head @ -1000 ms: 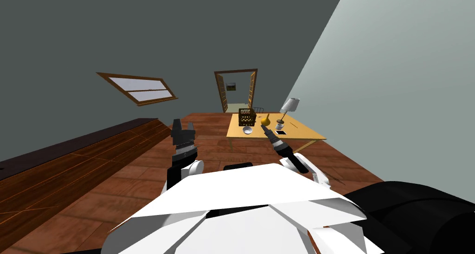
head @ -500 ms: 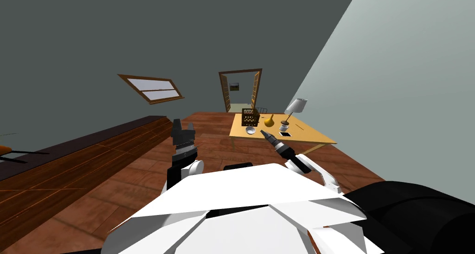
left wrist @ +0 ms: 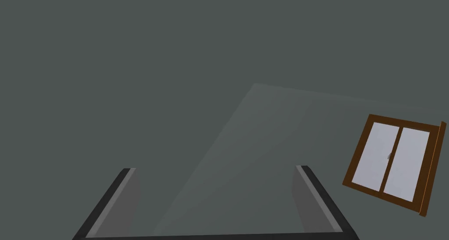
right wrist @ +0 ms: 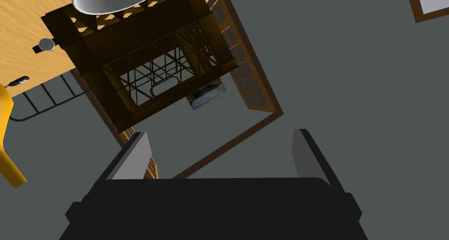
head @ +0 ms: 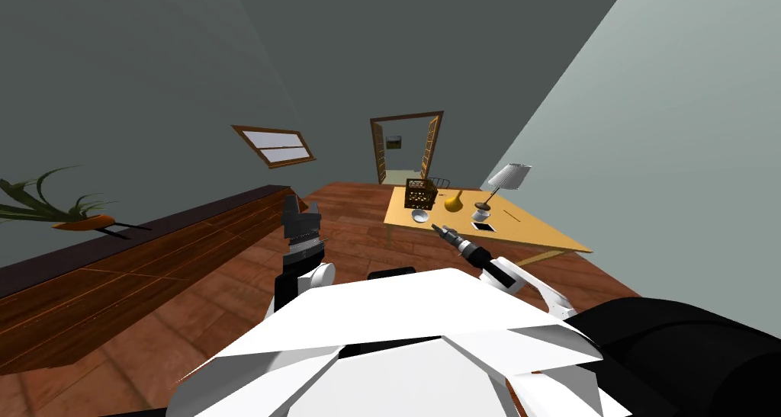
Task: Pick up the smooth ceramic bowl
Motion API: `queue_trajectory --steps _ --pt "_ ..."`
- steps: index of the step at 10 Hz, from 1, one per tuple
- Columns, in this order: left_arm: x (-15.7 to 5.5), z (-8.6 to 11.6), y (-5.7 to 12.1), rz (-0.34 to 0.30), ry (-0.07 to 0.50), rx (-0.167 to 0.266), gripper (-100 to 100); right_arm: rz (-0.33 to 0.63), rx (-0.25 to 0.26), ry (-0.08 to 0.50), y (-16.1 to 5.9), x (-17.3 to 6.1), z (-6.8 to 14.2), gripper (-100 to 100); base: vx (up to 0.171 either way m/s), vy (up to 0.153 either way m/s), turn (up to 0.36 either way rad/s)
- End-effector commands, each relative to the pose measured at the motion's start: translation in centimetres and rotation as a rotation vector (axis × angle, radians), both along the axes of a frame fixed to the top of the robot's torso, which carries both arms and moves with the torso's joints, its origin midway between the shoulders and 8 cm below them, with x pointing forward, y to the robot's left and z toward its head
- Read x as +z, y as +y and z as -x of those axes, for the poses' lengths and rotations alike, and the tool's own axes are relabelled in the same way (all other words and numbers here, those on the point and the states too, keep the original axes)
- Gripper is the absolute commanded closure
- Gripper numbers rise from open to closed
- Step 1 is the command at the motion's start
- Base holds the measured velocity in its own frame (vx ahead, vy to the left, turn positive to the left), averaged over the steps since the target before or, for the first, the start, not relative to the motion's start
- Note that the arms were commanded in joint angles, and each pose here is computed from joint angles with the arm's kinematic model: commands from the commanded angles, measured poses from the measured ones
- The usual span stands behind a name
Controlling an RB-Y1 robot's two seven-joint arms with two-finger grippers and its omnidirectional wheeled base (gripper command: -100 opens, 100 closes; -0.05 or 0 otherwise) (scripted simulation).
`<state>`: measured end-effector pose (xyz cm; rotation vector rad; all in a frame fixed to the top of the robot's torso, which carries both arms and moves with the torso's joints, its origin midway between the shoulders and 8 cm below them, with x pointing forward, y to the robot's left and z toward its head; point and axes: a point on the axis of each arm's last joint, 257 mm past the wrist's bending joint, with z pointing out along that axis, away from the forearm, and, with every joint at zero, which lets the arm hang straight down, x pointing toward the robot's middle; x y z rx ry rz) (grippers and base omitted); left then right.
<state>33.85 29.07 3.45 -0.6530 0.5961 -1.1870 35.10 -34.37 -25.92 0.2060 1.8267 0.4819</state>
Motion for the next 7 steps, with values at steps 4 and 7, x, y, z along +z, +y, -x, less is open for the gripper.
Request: queue_trajectory --steps 4,7 --pt "0.0 0.0 0.0 0.0 0.0 0.0 0 0.238 -0.015 0.191 -5.5 -6.3 3.2 -100 0.062 0.054 0.189" --pt "0.0 0.0 0.0 0.0 0.0 0.0 0 0.379 -0.016 0.311 -9.1 -9.8 6.2 -100 0.099 0.076 0.249"
